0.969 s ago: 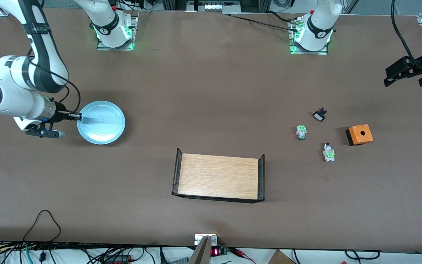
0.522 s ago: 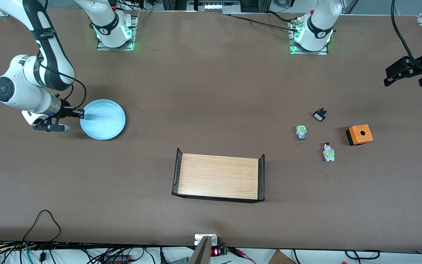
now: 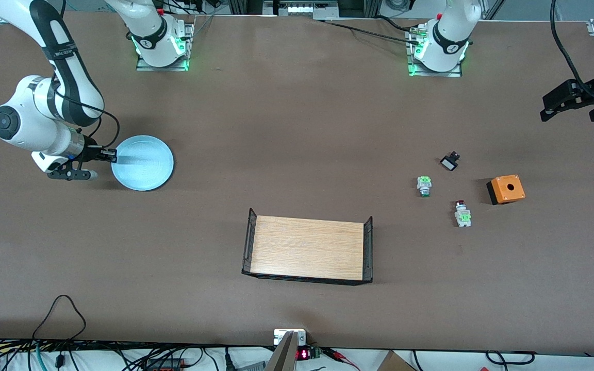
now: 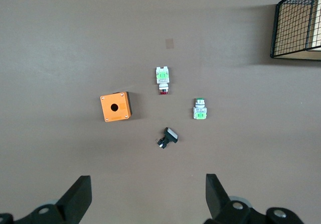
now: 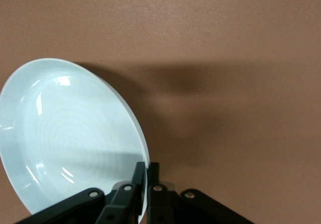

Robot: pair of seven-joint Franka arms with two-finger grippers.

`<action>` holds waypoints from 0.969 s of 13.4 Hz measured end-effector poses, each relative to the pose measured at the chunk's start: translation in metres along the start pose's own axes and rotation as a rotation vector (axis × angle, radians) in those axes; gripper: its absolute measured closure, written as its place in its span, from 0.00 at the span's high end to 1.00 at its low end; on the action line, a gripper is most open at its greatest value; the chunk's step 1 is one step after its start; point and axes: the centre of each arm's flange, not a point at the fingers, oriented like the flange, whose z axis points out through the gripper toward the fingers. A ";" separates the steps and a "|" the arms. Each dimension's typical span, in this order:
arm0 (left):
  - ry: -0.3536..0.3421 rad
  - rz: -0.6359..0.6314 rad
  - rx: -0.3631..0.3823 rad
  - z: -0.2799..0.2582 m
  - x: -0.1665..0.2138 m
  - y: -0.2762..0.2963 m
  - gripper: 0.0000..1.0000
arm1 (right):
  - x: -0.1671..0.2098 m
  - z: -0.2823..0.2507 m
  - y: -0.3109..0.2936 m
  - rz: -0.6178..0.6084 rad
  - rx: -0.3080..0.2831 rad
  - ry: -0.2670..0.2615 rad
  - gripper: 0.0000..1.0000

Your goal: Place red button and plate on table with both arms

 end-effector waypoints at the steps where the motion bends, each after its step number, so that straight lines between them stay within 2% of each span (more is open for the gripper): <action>1: 0.000 0.000 0.000 0.000 0.000 0.000 1.00 | 0.000 0.000 0.000 -0.001 0.000 0.000 0.07; 3: 0.000 0.000 0.000 0.000 0.000 0.000 1.00 | 0.002 -0.004 -0.002 -0.004 -0.001 0.014 0.24; 6: 0.000 0.001 0.000 0.000 0.000 0.000 1.00 | 0.007 -0.019 -0.015 0.013 -0.001 0.037 0.57; 10: 0.000 0.001 0.000 0.000 0.000 0.001 1.00 | 0.020 -0.047 -0.067 0.059 0.006 0.048 0.99; 13: 0.000 0.001 0.000 0.000 0.000 0.001 1.00 | 0.034 -0.083 -0.093 0.081 0.009 0.034 1.00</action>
